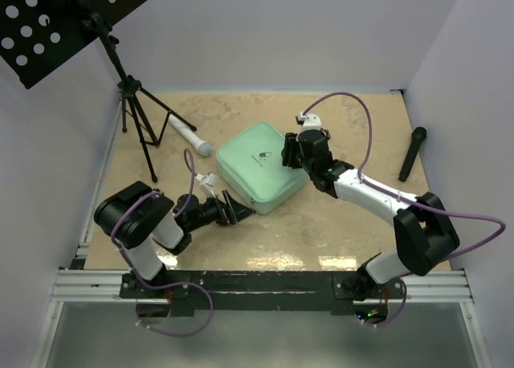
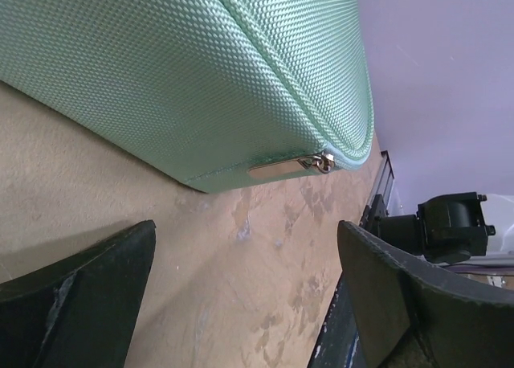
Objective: Organize the medicine kit
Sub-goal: Zip the medicine box at the center of the board.
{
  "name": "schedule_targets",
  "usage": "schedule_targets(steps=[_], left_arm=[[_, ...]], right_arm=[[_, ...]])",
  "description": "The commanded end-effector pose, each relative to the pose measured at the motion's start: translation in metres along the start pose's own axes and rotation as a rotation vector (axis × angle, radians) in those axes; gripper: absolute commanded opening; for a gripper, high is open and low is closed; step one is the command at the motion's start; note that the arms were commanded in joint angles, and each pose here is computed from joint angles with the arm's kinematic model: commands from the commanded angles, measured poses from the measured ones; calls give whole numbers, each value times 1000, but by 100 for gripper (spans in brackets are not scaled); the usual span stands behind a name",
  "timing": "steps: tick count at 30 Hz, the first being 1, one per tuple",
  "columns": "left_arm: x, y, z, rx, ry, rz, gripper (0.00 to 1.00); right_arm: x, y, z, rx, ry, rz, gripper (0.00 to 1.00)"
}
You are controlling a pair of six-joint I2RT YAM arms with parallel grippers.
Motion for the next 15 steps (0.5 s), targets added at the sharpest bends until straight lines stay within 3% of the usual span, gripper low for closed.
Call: schedule_targets(steps=[1,10,15], left_arm=[[-93,35,-15,-198,-446,269,100],[-102,50,-35,-333,-402,290,100],[-101,69,-38,-399,-200,376,100]], right_arm=[[3,13,-7,-54,35,25,47],[1,18,-12,-72,36,8,47],[-2,24,-16,-93,19,8,46]])
Point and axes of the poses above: each gripper's point midway between its finger pads, its own z axis out along the fingers, its own x axis along the line the jaws close on, y = z × x, the point moved 3 cm from there along -z, back along the fingers, and after that the axes turned 13 degrees about -z, right-handed, at the moved point
